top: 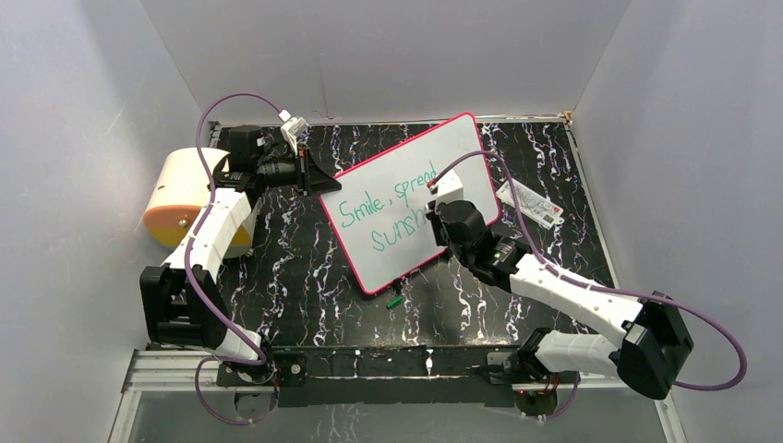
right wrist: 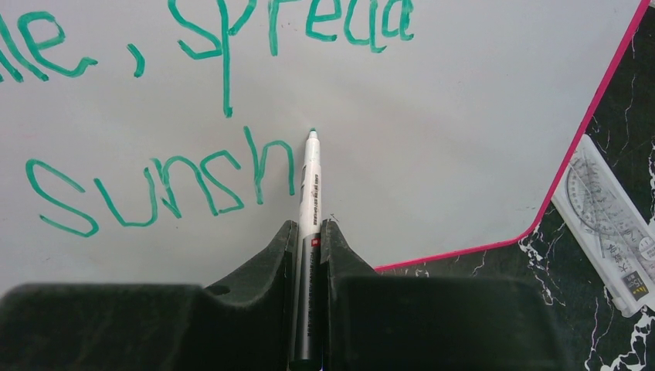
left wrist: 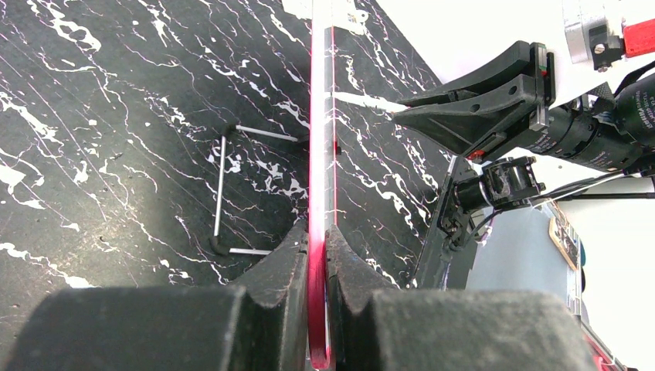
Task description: Write a sentence on the whiteboard
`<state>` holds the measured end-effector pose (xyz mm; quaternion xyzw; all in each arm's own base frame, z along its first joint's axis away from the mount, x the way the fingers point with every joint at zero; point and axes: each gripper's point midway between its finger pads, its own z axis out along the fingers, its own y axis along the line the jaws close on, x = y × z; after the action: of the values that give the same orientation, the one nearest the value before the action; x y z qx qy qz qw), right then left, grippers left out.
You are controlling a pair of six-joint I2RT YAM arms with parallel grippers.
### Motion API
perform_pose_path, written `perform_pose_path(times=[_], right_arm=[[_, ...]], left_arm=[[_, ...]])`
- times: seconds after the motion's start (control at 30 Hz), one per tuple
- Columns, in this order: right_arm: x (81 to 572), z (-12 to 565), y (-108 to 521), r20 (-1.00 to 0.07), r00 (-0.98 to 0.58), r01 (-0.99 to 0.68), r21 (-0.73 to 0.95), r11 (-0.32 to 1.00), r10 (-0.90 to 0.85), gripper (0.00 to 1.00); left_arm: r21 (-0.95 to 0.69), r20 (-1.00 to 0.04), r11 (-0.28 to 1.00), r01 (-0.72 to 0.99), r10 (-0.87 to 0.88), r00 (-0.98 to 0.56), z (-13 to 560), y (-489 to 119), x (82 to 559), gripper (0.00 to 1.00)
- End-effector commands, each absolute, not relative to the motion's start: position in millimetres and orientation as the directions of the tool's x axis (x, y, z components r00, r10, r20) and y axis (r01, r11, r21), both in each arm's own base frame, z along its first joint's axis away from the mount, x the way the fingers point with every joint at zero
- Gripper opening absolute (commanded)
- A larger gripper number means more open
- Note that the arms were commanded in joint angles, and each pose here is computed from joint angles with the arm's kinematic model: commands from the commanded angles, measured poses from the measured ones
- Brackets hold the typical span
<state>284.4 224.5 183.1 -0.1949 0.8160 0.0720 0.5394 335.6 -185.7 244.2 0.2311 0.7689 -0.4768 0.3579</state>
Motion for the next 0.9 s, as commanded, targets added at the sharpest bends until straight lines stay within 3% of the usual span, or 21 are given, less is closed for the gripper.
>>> perform_pose_path(times=[0.0, 0.87], right_arm=[[284, 198, 220, -0.924, -0.321, -0.382, -0.073, 0.921, -0.207, 0.0], [282, 176, 226, -0.898, -0.368, -0.407, -0.078, 0.91, -0.241, 0.0]], left_arm=[[-0.587, -0.723, 0.484, 0.649, 0.046, -0.689, 217, -185, 329, 0.0], [-0.586, -0.724, 0.485, 0.649, 0.047, -0.688, 217, -185, 329, 0.0]])
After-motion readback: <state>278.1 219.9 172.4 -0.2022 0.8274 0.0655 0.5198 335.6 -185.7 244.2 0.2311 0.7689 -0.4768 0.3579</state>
